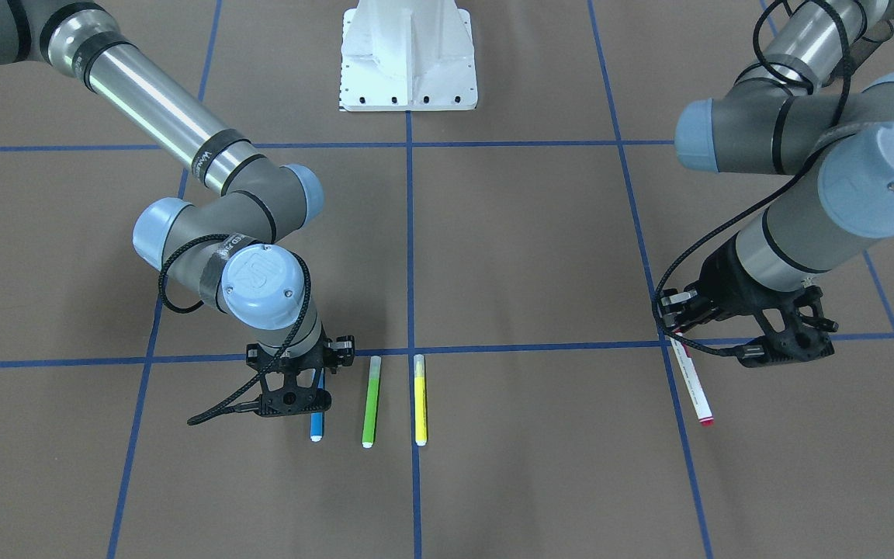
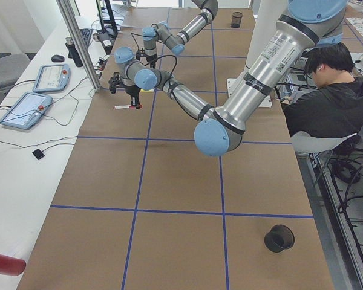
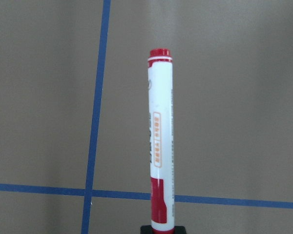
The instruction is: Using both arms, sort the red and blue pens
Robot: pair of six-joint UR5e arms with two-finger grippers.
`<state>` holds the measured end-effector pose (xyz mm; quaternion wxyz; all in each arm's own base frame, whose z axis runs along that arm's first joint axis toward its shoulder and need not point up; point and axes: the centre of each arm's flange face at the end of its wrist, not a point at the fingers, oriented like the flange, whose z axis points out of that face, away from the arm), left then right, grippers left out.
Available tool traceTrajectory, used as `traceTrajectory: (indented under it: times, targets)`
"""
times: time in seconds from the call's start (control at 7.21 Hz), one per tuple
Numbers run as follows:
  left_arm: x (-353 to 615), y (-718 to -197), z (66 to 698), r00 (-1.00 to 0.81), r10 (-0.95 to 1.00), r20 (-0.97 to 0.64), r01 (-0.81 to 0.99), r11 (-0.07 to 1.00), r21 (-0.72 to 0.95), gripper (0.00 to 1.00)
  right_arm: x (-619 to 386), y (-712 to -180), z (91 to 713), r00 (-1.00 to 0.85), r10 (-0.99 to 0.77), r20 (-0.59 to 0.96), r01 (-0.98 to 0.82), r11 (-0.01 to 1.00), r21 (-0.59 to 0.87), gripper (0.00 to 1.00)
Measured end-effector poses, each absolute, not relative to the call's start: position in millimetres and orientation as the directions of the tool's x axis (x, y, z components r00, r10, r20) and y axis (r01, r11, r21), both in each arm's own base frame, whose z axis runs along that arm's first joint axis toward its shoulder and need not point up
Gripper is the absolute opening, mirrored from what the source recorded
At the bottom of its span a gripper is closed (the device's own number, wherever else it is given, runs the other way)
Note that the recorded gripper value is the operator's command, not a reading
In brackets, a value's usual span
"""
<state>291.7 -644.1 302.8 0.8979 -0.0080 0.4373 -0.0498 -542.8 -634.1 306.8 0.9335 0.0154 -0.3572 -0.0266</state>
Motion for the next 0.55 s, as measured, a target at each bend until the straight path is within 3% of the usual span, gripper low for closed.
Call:
traceTrajectory:
  times: [0.55]
  targets:
    - [291.6, -643.9, 302.1, 0.612, -0.096, -0.785, 0.083, 0.995, -0.057, 0.00, -543.0, -633.7, 307.9, 0.744, -0.061, 0.666, 0.040, 0.998, 0.047, 0.52]
